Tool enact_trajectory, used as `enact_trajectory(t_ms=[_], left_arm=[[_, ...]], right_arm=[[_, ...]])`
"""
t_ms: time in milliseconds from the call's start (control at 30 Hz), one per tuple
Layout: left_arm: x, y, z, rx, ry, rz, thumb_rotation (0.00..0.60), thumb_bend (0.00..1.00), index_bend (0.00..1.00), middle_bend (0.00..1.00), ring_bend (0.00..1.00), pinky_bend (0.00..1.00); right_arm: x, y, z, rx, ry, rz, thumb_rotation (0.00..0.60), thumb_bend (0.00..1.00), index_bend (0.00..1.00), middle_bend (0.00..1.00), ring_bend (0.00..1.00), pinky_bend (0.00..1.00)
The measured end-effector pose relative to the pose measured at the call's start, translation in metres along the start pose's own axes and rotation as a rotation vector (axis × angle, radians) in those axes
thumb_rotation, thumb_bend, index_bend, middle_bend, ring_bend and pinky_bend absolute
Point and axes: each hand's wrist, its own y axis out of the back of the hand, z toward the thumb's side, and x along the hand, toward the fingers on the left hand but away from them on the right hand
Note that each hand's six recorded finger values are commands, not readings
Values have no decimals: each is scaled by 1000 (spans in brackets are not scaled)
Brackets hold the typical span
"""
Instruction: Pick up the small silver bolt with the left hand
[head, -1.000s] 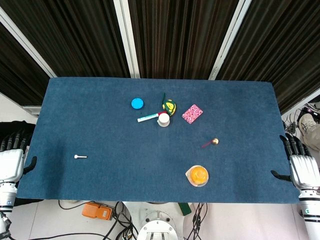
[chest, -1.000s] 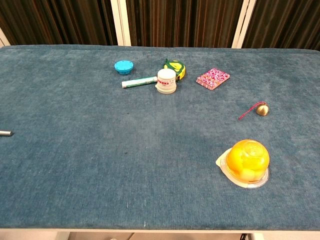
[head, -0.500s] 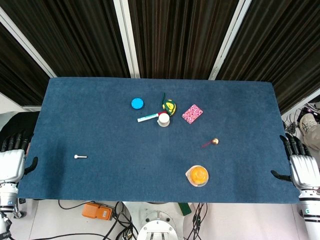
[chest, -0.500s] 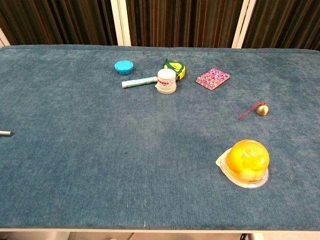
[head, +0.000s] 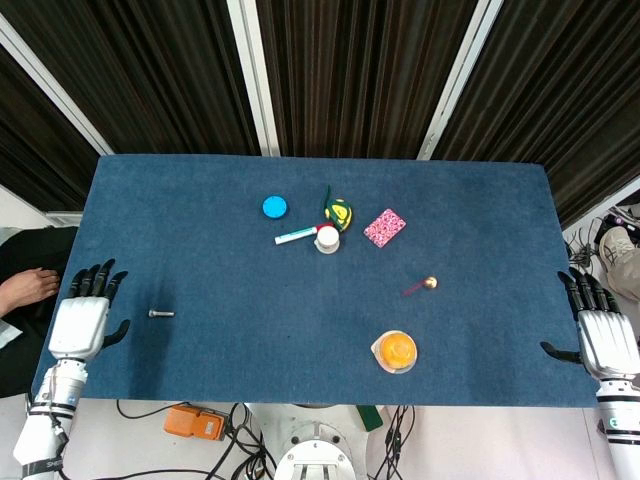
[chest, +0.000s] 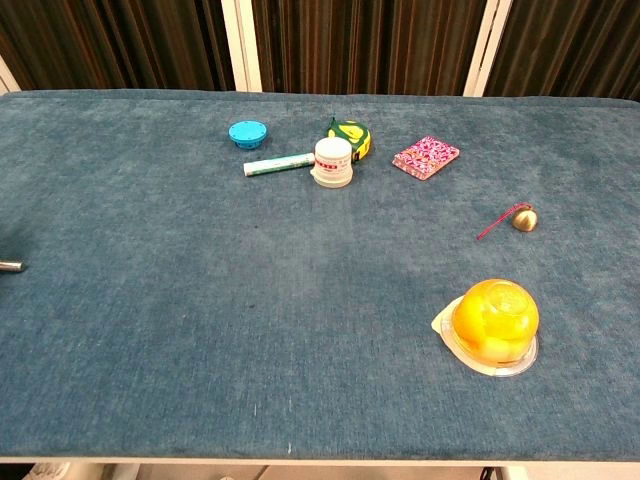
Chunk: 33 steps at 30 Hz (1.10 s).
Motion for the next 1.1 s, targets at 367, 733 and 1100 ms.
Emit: enact_trajectory(t_ms=[367,733,1100], left_arm=[[31,-30,60,-30,-73,-139,600,255,306,16,0,68],[43,-36,40,-32,-7,-158,600,268,380,19,0,68],[42,-49,18,-58,30,-173,600,277,425,31,0,68]], right_arm=[[-1,0,-1,-5,-5,8,600,161,57,75,67,173],[-1,-1,-1,-2,-4,9,600,161,57,74,67,173],[-1,-1,-1,1,-7,8,600,161,57,75,67,173]])
